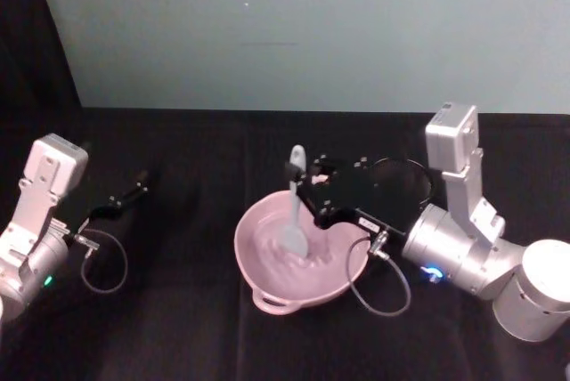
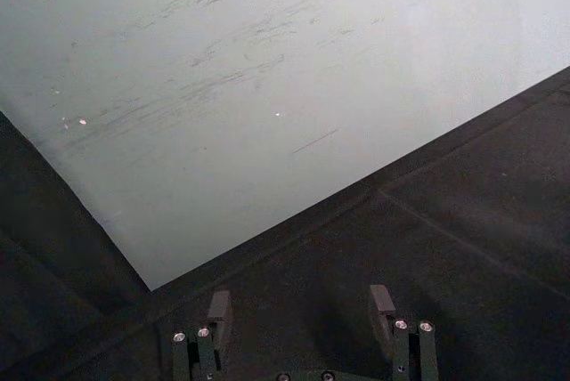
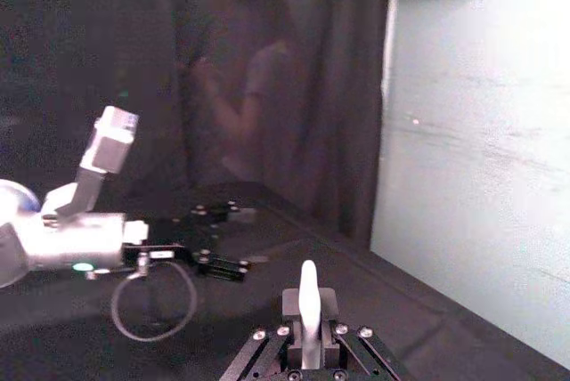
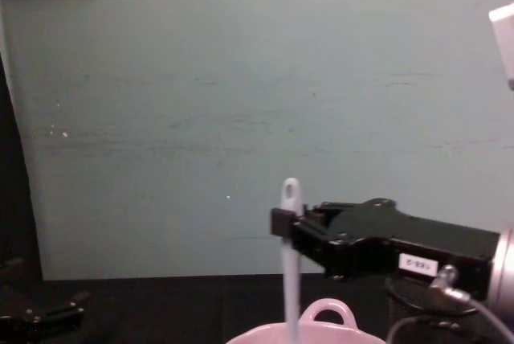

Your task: Use the one hand to pick up the spoon and stir the clear water in the bowl.

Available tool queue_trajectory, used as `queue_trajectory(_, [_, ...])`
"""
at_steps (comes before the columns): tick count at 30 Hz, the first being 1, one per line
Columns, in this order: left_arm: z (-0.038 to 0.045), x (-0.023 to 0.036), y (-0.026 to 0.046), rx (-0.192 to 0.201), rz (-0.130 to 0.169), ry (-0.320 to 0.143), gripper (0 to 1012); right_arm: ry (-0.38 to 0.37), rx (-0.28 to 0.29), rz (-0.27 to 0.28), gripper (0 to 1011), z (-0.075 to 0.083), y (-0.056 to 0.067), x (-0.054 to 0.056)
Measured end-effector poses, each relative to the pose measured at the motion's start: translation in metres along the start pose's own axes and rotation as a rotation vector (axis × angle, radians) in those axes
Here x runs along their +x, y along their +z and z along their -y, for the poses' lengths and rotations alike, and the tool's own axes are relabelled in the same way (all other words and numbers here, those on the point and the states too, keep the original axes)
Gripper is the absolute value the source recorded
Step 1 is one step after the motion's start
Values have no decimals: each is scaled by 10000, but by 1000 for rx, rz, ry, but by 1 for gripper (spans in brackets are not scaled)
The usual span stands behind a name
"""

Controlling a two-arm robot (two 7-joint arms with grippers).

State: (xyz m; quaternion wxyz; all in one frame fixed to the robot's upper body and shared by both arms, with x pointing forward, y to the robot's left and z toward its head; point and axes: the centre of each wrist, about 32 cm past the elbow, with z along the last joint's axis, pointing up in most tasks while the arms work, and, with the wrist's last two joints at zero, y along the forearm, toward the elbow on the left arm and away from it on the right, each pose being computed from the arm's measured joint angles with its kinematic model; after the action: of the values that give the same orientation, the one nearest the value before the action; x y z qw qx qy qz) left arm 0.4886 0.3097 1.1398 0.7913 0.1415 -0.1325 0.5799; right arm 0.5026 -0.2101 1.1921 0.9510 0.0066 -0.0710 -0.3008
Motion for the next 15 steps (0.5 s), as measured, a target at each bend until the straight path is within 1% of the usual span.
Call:
queue_trajectory(4, [0,0,0,0,0,0,1005,32,6,-6,118,-70,-4,-69])
queue_trajectory(9, [0,0,0,0,0,0,1005,48,13,-18,118,-169,-30,-115])
queue_trajectory(13, [0,0,0,0,0,0,1005,43,20,-29,118,-225,-57,-109])
queue_trajectory(15, [0,0,0,0,0,0,1005,30,22,-36,118,-248,-81,-85])
